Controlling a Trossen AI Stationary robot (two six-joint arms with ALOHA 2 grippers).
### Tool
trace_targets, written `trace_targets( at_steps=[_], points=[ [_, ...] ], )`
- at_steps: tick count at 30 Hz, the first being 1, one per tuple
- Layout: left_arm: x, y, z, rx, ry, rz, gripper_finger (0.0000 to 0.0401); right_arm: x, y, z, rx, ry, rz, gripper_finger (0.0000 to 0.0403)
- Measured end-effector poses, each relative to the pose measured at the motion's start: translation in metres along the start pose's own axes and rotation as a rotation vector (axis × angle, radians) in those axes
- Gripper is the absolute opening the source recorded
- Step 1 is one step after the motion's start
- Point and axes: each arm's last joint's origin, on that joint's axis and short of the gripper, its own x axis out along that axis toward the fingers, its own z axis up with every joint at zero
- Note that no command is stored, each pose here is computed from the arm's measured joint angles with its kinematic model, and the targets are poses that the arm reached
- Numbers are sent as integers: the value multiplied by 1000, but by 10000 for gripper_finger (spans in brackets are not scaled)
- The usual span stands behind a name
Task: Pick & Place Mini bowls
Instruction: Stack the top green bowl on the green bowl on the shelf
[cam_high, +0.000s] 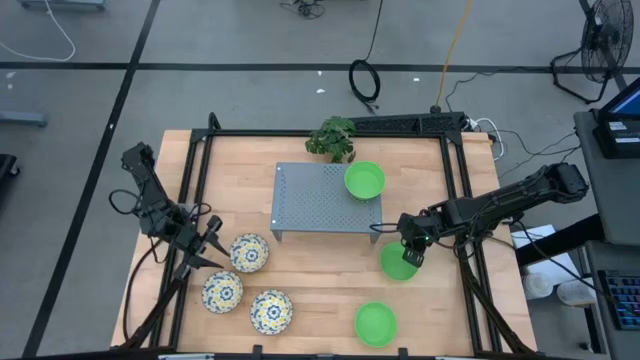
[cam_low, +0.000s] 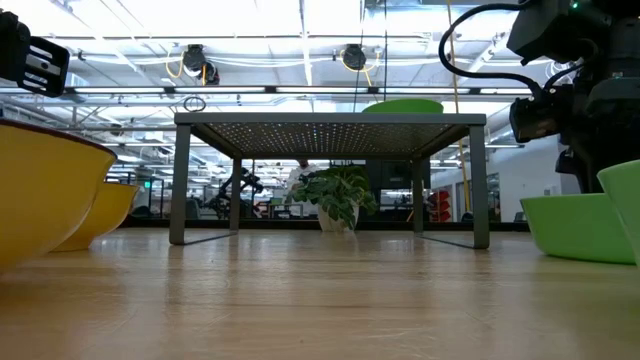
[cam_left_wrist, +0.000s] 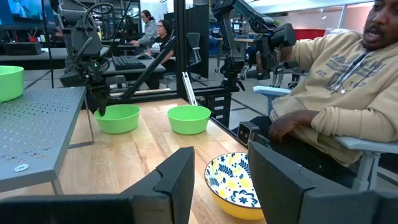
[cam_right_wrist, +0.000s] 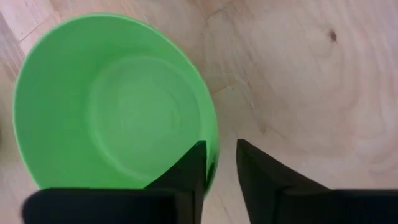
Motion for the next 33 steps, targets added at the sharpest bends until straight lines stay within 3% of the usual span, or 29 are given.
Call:
trace_targets(
  at_steps=[10, 33],
  points=[
    [0, 0, 0, 0, 0, 0, 152, 0, 0, 0, -7, 1, 0, 4],
    [0, 0, 0, 0, 0, 0, 152, -1, 1, -1, -46, 28, 40, 1]
  ],
)
